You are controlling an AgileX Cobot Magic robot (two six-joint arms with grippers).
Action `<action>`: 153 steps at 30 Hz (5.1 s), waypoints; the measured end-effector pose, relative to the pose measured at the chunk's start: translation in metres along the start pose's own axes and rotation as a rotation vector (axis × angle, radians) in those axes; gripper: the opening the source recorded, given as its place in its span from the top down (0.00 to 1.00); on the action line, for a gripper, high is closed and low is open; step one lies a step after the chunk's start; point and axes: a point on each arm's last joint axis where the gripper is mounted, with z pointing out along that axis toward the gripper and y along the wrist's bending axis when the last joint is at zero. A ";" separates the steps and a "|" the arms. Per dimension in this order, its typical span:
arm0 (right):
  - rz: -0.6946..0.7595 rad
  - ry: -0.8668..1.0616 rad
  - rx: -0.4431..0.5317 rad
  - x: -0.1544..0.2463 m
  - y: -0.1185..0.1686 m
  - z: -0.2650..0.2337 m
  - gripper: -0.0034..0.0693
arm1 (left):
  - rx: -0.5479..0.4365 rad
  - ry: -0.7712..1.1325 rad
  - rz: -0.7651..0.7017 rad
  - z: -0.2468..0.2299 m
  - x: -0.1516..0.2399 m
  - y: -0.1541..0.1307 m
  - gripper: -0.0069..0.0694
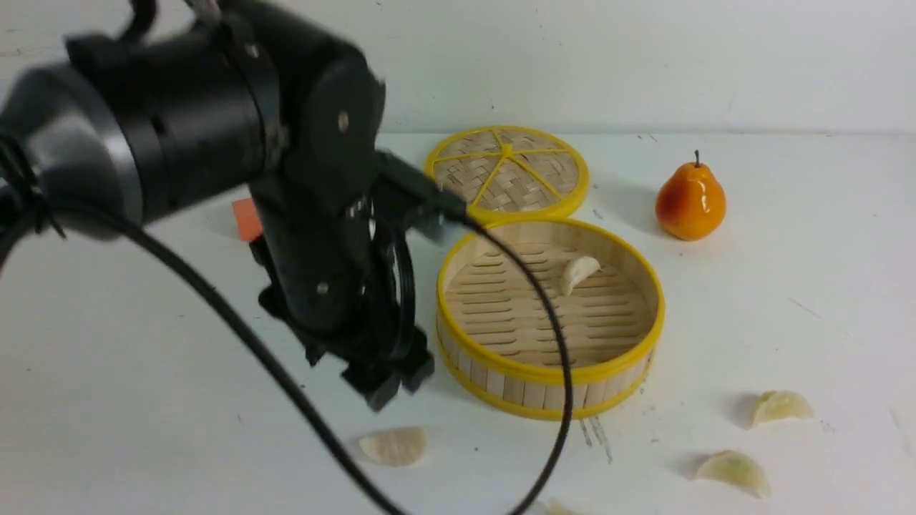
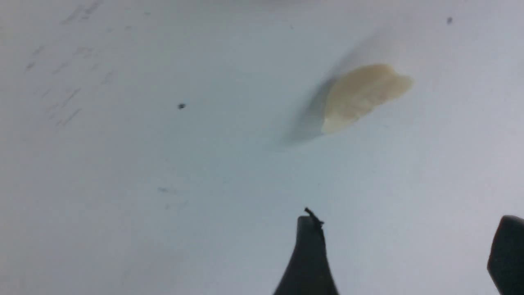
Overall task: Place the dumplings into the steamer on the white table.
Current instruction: 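Reach for and grasp a dumpling on the table with the left gripper, then place the dumpling into the bamboo steamer basket with the left gripper, then reach for and grasp a dumpling on the table with the left gripper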
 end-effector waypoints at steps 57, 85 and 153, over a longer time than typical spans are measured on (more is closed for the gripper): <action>0.001 0.032 -0.020 0.003 0.002 0.000 0.79 | 0.115 -0.017 -0.178 0.095 -0.059 -0.010 0.35; 0.005 0.023 -0.011 0.001 0.000 0.002 0.77 | 0.132 -0.309 -0.317 -0.001 -0.115 0.006 0.66; -0.092 0.005 0.048 0.007 0.005 -0.018 0.72 | 0.317 -0.171 0.805 0.085 -0.055 -0.115 0.32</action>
